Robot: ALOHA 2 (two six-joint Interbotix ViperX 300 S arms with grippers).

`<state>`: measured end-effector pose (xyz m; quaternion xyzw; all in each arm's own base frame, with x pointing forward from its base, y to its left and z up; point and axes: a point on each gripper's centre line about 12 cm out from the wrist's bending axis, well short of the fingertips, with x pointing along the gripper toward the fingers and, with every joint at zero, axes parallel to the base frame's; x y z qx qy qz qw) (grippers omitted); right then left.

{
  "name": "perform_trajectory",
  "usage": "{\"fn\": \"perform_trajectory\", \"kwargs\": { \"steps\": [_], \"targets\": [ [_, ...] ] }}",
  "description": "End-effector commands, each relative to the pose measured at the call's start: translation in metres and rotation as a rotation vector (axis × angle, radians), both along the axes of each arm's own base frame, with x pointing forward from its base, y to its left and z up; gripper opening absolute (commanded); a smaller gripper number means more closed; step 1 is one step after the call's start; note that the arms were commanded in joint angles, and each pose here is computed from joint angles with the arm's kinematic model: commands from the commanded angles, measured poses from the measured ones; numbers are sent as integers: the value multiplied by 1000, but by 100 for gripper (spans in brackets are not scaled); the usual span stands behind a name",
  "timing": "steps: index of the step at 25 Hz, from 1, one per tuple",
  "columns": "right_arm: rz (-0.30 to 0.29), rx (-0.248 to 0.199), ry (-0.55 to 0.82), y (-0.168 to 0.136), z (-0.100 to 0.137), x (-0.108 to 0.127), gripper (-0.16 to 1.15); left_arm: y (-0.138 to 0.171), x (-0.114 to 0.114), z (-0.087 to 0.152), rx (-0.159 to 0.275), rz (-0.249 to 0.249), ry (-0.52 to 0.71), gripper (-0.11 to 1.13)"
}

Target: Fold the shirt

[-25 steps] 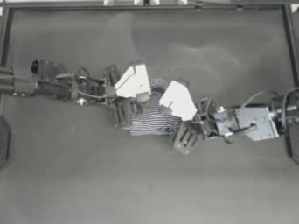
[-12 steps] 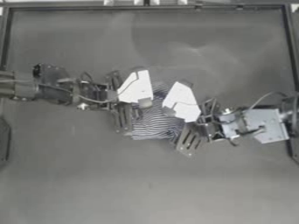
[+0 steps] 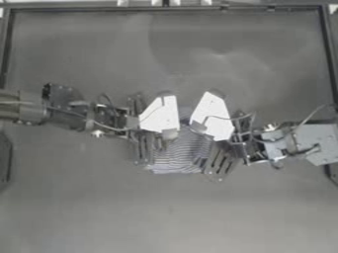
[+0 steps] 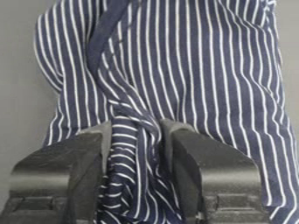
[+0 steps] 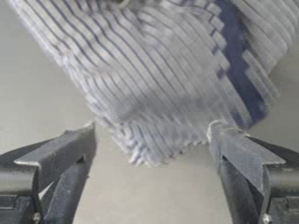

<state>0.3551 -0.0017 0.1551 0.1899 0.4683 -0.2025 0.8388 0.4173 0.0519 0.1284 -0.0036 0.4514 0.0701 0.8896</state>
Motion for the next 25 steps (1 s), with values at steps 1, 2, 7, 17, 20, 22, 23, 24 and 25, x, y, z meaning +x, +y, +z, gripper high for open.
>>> {"fn": "perform_trajectory", "kwargs": {
  "steps": [1, 2, 7, 17, 20, 22, 23, 24, 25],
  "targets": [
    [11, 0, -56, 3, 20, -1, 101, -3, 6, 31, 9, -7, -64, 78],
    [12, -1, -60, 3, 22, -2, 101, -3, 5, 34, 12, -8, -67, 78],
    [20, -11, -90, 2, 32, -5, 101, 5, 3, 58, 40, -3, -106, 78],
    [-12, -52, -147, -22, 31, -5, 101, 6, -8, 90, 68, -6, -167, 78],
    [-32, -52, -172, -30, 25, -7, 101, -1, -13, 92, 59, -17, -183, 78],
    [-41, -47, -199, -35, 23, -6, 101, -6, -14, 88, 50, -28, -184, 78],
    [-42, -48, -205, -37, 21, -6, 101, -9, -15, 87, 45, -33, -185, 78],
    [-44, -50, -211, -39, 20, -5, 101, -12, -16, 84, 36, -36, -182, 77],
    [-44, -56, -211, -41, 18, -4, 101, -14, -16, 83, 33, -39, -184, 77]
  ]
}}
